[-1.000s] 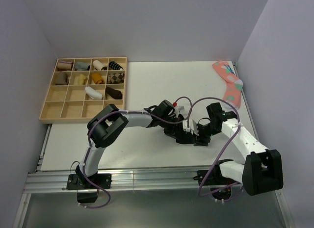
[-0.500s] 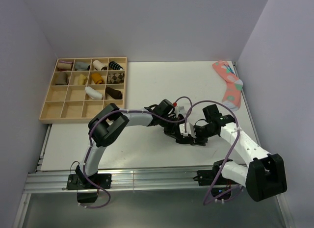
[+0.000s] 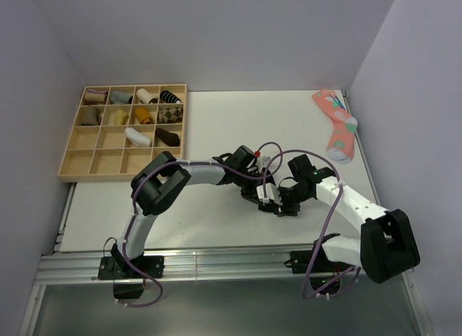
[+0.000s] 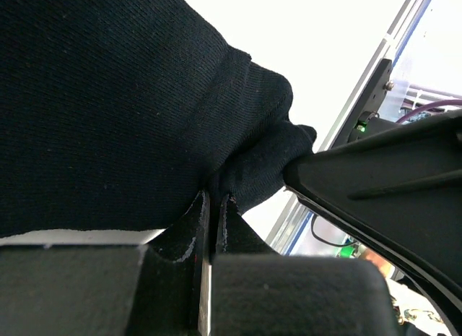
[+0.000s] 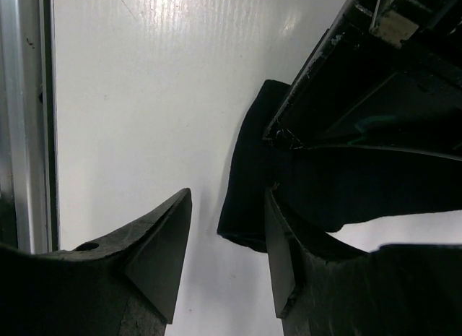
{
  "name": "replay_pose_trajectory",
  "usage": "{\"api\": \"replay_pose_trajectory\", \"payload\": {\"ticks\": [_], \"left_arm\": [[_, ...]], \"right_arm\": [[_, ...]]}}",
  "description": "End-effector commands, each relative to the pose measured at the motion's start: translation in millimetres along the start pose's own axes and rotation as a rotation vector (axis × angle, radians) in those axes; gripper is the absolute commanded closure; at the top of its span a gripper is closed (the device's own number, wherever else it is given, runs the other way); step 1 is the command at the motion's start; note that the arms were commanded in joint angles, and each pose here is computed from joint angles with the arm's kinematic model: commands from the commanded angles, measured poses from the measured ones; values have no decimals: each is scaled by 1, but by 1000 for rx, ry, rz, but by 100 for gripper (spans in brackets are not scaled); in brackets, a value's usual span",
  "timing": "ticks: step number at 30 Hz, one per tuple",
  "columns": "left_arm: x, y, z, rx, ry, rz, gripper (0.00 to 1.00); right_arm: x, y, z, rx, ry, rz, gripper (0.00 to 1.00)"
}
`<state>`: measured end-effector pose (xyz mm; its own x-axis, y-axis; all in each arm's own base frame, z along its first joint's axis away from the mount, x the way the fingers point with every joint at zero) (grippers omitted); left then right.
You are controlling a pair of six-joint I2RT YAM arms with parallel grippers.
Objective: Roll the socks
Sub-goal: Roll the sock at the center of the board.
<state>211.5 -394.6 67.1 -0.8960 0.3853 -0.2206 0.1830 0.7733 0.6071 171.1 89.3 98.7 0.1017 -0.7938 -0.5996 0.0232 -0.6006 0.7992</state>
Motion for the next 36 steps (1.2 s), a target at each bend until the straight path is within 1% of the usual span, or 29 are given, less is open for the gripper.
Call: {"api": "replay_pose_trajectory", "payload": {"ticks": [1, 9, 16, 23, 28, 30, 31, 34, 35, 36], "left_arm": [[15, -10, 28, -108, 47, 57, 100], [14, -8, 29, -107, 43, 58, 100], [14, -8, 31, -96, 43, 61, 100], [14, -6, 33, -92, 44, 62, 100], [13, -4, 35, -79, 51, 59, 100], [12, -4, 34, -72, 48, 55, 100], [11, -4, 34, -72, 50, 53, 100], [10, -4, 33, -65, 51, 48, 100], [9, -4, 33, -63, 50, 43, 100], [10, -3, 32, -63, 64, 41, 100]], "right_arm": [[-3, 0, -11, 29, 7, 9, 48], [7, -6, -20, 3, -49, 102, 50], [10, -7, -26, 60, -50, 116, 50], [14, -9, -33, 70, -59, 153, 48], [20, -12, -29, 49, -69, 181, 48], [22, -13, -27, 33, -84, 192, 52], [22, -13, -28, 29, -88, 192, 57], [21, -13, -26, -11, -113, 192, 62], [21, -13, -22, -36, -128, 197, 69], [20, -14, -22, -48, -139, 192, 73]]}}
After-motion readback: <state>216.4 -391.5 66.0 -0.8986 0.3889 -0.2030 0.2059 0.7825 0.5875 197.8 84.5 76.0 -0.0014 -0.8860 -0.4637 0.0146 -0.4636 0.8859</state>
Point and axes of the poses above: each gripper's point midway between its finger pads, its own y axis back along the fingers, its own z axis along the line the jaws close on, x = y × z, the point moved 7 cm from there along y, back along the fingers, and after that the axes turned 2 degrees about -y, right-handed, at the moved point
